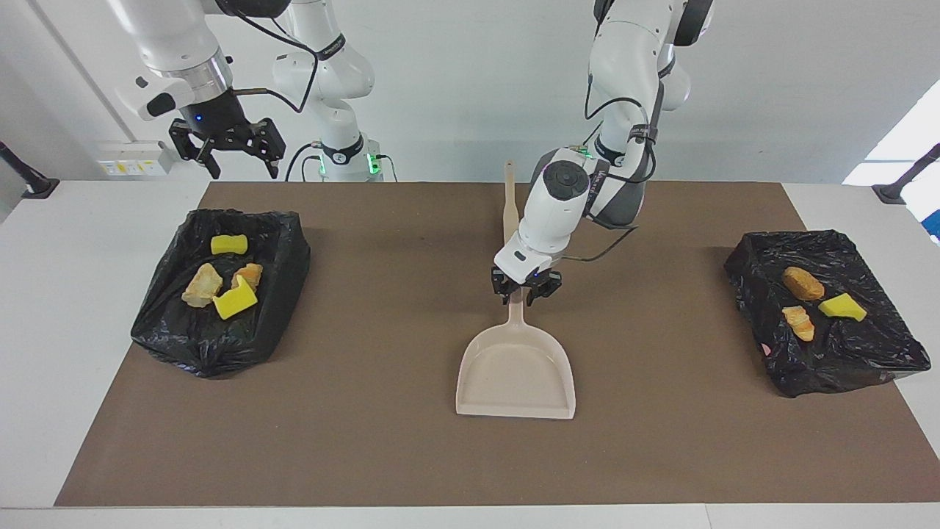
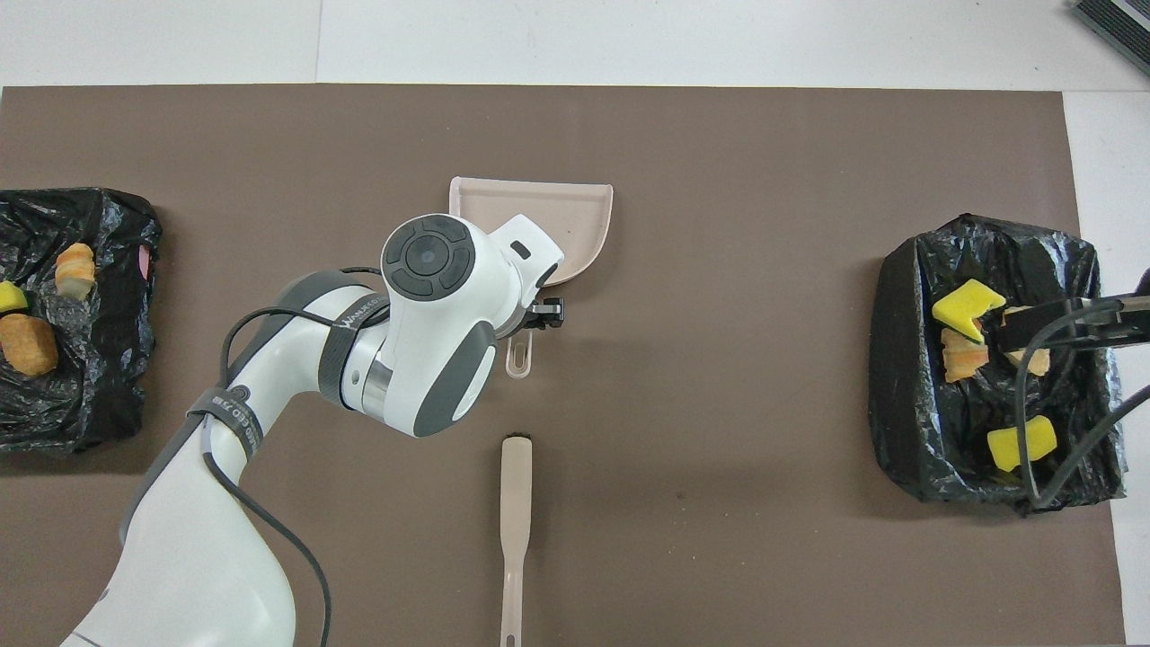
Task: Sweep and dump trash in bin
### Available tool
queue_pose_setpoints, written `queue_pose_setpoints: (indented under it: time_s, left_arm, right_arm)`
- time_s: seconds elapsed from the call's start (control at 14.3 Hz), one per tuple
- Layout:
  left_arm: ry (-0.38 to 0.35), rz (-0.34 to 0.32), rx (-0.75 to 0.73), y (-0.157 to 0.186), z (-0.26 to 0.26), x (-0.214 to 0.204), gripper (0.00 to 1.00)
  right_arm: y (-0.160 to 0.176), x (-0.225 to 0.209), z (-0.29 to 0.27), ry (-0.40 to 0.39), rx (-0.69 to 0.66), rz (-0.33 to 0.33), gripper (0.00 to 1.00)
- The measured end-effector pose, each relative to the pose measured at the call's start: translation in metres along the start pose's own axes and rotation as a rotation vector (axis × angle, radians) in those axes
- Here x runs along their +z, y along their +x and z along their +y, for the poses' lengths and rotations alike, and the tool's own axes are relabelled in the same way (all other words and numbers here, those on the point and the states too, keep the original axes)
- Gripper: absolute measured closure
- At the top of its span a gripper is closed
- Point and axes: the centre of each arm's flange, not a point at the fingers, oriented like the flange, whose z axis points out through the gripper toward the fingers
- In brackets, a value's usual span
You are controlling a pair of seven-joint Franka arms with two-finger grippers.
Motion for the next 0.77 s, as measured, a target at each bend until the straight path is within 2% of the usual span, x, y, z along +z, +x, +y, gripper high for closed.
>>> queue_pose_setpoints:
  time_s: [0.14, 0.21, 0.49, 0.77]
  left_arm:
    - [0.008, -0.007, -0.021, 0.006, -0.013, -0.008, 0.06]
    - [0.011, -0.011, -0.039, 0.01, -0.024, -0.019, 0.0]
    - [0.01, -0.009, -0.14, 0.025, -0.09, -0.089, 0.0]
    - [0.017, -0.04, -0.257, 0.016, -0.176, -0.164, 0.0]
  right_arm:
    - [0.0, 0.0, 0.0, 0.0, 0.0, 0.0, 0.0]
    - [0.0, 0.0, 0.0, 0.0, 0.0, 0.0, 0.0]
    - [0.0, 0.0, 0.0, 0.0, 0.0, 0.0, 0.0]
    - [0.0, 0.0, 0.0, 0.0, 0.0, 0.0, 0.0]
